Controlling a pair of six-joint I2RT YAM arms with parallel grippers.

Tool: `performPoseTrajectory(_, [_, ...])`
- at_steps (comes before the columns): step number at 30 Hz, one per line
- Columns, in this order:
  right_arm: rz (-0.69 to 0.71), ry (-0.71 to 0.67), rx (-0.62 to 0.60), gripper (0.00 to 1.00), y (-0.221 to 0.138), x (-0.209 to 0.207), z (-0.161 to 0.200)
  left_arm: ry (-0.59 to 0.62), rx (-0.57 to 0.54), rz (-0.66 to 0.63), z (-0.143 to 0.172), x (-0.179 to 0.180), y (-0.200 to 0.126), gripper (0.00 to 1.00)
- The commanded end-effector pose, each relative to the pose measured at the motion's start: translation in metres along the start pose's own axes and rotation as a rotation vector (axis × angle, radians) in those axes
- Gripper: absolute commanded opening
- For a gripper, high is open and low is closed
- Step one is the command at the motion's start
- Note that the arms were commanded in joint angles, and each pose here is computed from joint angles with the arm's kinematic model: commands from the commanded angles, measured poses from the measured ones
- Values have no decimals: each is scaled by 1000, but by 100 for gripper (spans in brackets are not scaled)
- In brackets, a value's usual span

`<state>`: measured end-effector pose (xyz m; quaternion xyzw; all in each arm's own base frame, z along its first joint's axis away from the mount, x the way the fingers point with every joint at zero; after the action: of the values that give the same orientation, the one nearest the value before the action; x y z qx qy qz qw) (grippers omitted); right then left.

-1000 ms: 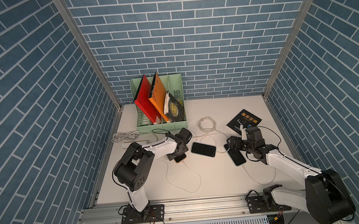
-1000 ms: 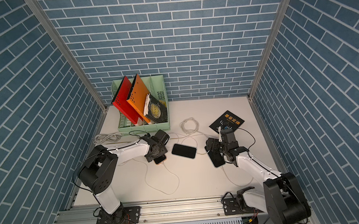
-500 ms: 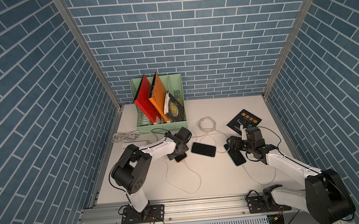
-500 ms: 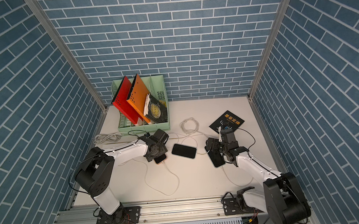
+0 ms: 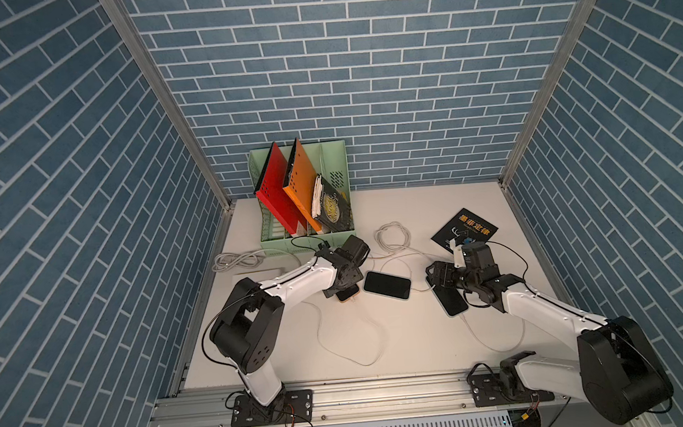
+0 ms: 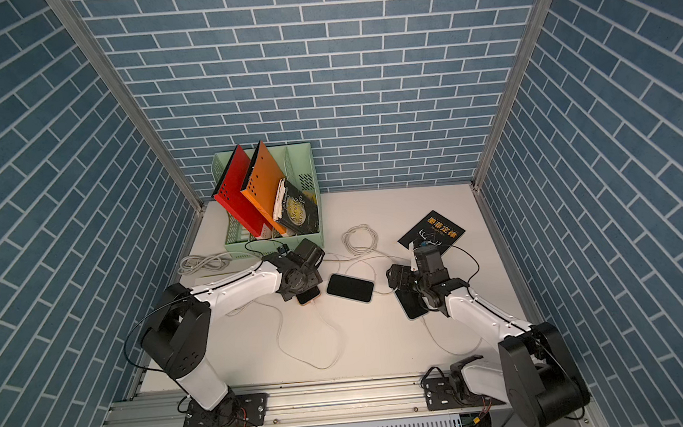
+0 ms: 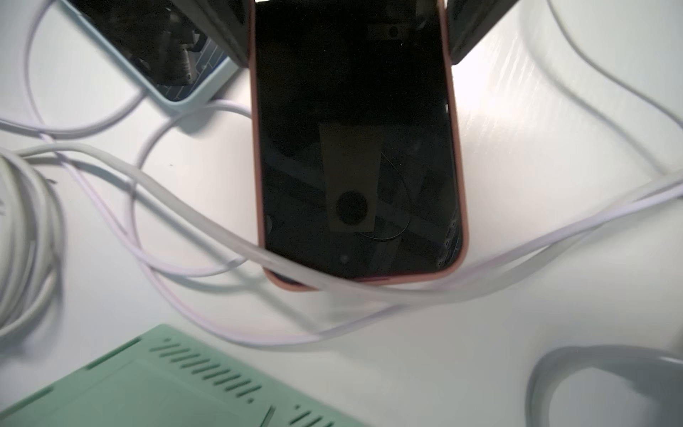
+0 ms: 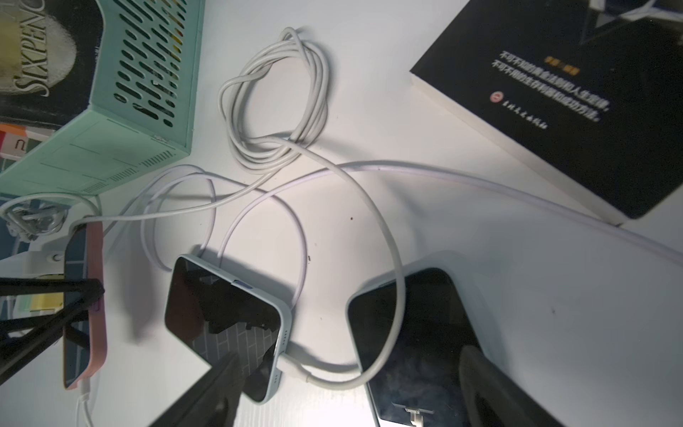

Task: Unplug the charging cable from the phone
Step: Pick up the phone at the center of the board.

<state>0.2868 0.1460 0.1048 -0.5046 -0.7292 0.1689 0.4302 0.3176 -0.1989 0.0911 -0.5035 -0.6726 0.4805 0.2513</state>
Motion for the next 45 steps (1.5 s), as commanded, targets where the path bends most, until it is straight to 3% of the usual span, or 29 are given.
performPoseTrajectory(1, [-116,-78,-29,90,-1,33,-11,9,-106,24,-27,-10,-28,45])
performPoseTrajectory(5, [-205,-139,-26,89,0,60,-9,5,-133,43,-36,-16,-39,45])
performPoseTrajectory(10, [-198,-150,4,89,8,66,-4,6,-120,48,-32,-15,-35,45])
performPoseTrajectory(23, [-139,-132,14,89,9,52,5,48,68,55,27,11,-3,46])
performPoseTrajectory(30, [-136,-126,26,89,14,51,7,73,104,93,44,7,-11,46])
performPoseTrajectory(39, [-196,-142,33,87,14,63,7,85,-60,118,-2,-13,-49,46])
performPoseTrajectory(45, [-340,-220,38,82,5,100,12,74,-149,152,-37,-38,-68,46])
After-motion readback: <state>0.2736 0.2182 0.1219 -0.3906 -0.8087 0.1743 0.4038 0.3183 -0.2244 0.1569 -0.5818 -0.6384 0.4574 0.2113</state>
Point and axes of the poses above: each gripper's point midway between its finger pads, its own y axis out along the fingers, its own x axis along the line the jaws close on, z = x × y, the point moved 2 cm from there along -y, back along the fingers, and after that the axes turned 1 degree about y, right-handed, at the moved point
